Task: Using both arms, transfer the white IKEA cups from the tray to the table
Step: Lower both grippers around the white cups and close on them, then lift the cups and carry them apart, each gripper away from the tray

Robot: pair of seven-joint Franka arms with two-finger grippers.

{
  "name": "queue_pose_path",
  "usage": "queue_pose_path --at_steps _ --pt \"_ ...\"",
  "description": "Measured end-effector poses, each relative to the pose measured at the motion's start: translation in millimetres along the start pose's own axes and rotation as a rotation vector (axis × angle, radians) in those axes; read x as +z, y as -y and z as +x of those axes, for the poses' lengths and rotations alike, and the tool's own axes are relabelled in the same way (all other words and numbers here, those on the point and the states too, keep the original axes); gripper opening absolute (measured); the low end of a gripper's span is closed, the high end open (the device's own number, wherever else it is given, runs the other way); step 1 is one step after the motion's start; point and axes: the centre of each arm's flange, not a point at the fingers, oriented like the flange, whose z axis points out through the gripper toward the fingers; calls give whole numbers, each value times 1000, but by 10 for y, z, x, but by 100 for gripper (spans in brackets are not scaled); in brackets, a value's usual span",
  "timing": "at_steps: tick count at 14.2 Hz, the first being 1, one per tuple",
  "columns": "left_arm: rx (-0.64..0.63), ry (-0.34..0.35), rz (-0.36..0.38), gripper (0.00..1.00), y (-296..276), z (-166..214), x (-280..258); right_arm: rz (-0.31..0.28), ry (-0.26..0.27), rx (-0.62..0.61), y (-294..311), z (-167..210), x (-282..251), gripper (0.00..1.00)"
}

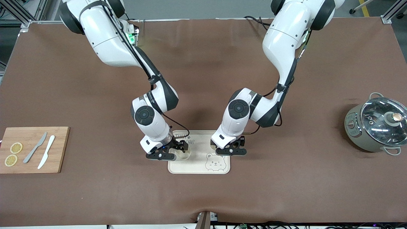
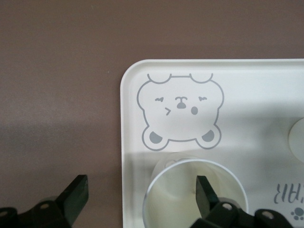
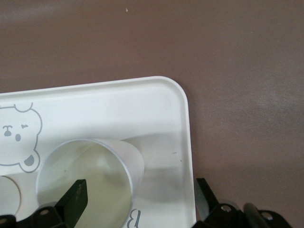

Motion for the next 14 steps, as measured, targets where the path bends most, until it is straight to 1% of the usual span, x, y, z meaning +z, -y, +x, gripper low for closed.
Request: queue_pose_path --at_steps 2,3,4,5,6,8,9,10,11,12,13,14 --pt "-8 -15 -8 100 -2 -6 79 -1 0 -1 -2 -2 10 100" --pt "-46 -28 -17 100 -10 -2 104 -1 0 -1 -3 -2 11 100" --pt "-92 -37 -25 93 -22 -2 117 -1 0 -1 -3 -2 11 100" --pt "-113 -41 -25 84 -36 -9 124 -2 0 -1 -4 -3 14 100" --pt "-118 -44 -24 71 -51 -16 122 -2 1 -1 -6 -5 22 100" --pt "-118 -47 -25 52 -70 -24 117 -4 3 -1 -11 -11 40 100" --pt "-118 -48 -25 41 -69 -20 114 -4 4 -1 -13 -12 45 93" --pt "-119 -50 -26 32 -65 -13 109 -5 4 -1 -15 -12 47 83" --pt "-119 -53 -27 22 -62 -3 101 -5 4 -1 -17 -10 48 69" --pt "-121 -58 -30 11 -63 13 83 -5 4 0 -19 -10 48 60" --pt "-122 -65 -34 6 -66 32 49 -6 4 0 -19 -10 50 48" --pt "-125 -66 -33 6 -52 47 28 -6 4 0 -21 -11 53 38"
